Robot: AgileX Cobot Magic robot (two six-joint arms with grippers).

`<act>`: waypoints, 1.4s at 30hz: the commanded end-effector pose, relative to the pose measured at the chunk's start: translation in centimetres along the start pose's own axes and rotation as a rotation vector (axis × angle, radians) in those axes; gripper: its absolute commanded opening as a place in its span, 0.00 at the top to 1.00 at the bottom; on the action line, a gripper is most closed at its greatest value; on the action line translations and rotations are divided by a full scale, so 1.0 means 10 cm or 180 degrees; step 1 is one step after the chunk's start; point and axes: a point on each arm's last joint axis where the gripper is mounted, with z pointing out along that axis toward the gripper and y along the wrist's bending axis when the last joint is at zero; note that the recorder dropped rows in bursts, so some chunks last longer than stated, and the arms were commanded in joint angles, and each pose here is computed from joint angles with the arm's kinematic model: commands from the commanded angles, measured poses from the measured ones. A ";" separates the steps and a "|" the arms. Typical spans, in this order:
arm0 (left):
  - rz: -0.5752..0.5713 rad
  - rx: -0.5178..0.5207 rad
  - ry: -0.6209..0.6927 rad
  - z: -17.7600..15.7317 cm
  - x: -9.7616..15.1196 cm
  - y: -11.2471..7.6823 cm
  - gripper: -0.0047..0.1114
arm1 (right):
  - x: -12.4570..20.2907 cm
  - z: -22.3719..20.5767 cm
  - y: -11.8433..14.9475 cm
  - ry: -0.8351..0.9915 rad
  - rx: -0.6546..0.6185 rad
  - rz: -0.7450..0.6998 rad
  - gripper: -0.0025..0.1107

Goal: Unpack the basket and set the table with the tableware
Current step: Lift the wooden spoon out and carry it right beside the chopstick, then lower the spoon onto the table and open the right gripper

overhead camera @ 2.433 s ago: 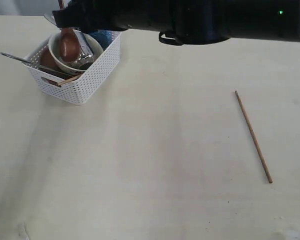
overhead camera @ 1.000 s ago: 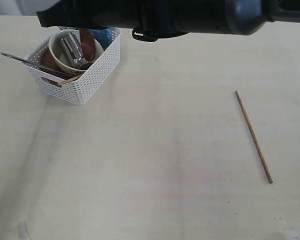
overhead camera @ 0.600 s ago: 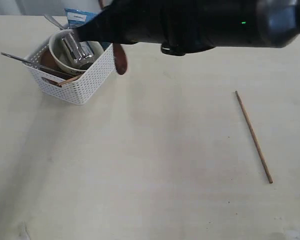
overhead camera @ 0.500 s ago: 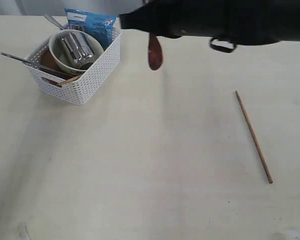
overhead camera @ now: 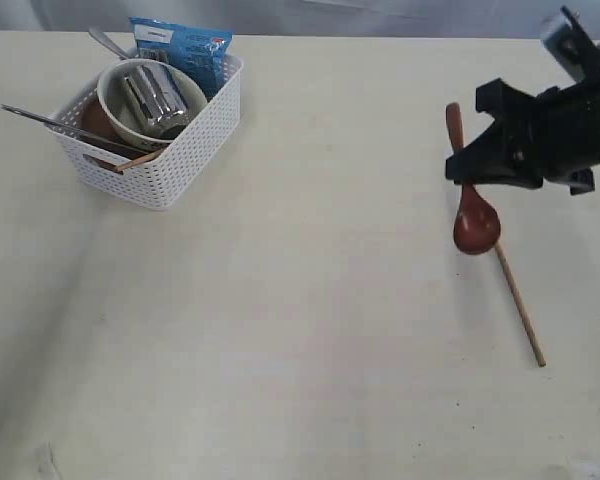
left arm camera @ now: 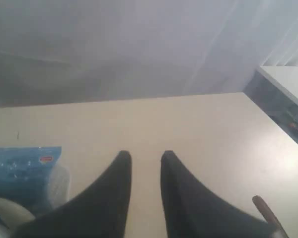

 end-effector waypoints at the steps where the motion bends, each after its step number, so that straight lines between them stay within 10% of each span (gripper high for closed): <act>1: -0.0009 -0.0004 0.0102 -0.02 0.11 0.02 0.78 | 0.20 0.12 -0.18 0.0130 0.0150 0.0166 0.98; 38: 0.0047 0.0007 0.0175 -0.02 0.17 0.03 0.78 | 0.47 0.58 -0.69 0.0491 0.0458 0.0396 0.98; 42: 0.0047 0.0007 0.0175 -0.02 0.17 0.03 0.78 | 0.47 0.58 -0.69 0.0491 0.0458 0.0396 0.85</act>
